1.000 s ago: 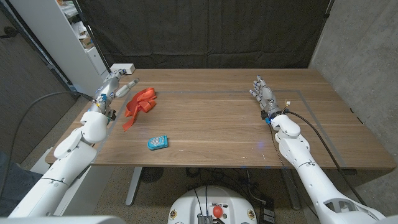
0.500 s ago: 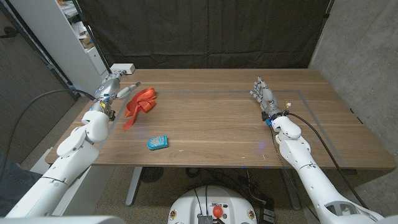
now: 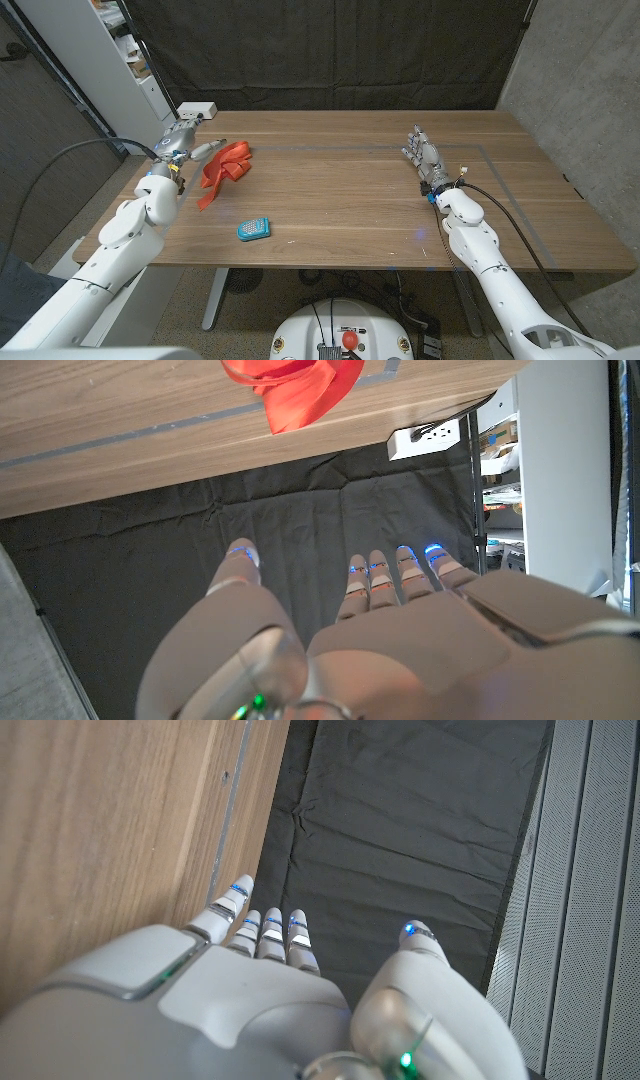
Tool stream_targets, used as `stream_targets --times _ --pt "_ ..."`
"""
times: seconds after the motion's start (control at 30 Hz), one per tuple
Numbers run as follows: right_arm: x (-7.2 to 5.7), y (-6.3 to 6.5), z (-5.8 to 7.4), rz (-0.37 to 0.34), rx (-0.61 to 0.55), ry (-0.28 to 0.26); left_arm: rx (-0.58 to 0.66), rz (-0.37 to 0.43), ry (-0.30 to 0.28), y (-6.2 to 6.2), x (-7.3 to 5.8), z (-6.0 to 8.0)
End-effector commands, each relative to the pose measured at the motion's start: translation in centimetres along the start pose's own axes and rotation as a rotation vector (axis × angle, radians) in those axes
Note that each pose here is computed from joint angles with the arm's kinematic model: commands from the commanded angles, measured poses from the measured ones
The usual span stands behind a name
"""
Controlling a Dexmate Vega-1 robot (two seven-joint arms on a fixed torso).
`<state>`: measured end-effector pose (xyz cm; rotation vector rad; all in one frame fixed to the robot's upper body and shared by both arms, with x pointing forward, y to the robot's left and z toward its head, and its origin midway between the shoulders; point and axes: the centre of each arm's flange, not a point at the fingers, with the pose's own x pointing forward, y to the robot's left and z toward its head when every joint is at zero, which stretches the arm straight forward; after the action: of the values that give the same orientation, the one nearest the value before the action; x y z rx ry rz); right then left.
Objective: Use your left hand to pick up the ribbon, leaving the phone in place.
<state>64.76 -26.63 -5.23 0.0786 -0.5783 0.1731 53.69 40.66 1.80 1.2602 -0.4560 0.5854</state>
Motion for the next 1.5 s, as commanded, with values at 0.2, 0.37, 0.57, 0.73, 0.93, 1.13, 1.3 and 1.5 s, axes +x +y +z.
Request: stream_targets --times 0.2,0.37,0.57,0.73,0.93,1.13,1.3,1.5 --pt "0.2 0.1 -0.1 -0.009 0.002 -0.003 0.086 -0.080 0.061 -0.6 1.6 -0.3" --pt "0.3 0.1 -0.1 -0.009 0.001 -0.002 0.099 -0.113 0.080 -1.1 2.2 -0.4" --pt "0.4 0.1 -0.2 -0.012 0.001 0.002 0.115 -0.147 0.094 -1.6 3.0 -0.3" --pt "0.4 -0.1 0.0 -0.015 -0.002 -0.001 0.124 -0.165 0.097 -2.1 3.5 0.0" --pt "0.2 -0.1 0.2 -0.014 -0.005 -0.004 0.112 -0.173 0.083 -2.9 4.0 0.5" --pt "0.1 0.0 0.4 -0.015 -0.010 -0.005 0.115 -0.198 0.076 -3.8 4.4 1.0" --pt "0.0 0.1 0.5 -0.015 -0.013 -0.005 0.106 -0.215 0.078 -4.4 4.7 1.0" --pt "0.0 0.2 0.6 -0.013 -0.014 -0.007 0.090 -0.235 0.094 -5.4 4.7 0.9"
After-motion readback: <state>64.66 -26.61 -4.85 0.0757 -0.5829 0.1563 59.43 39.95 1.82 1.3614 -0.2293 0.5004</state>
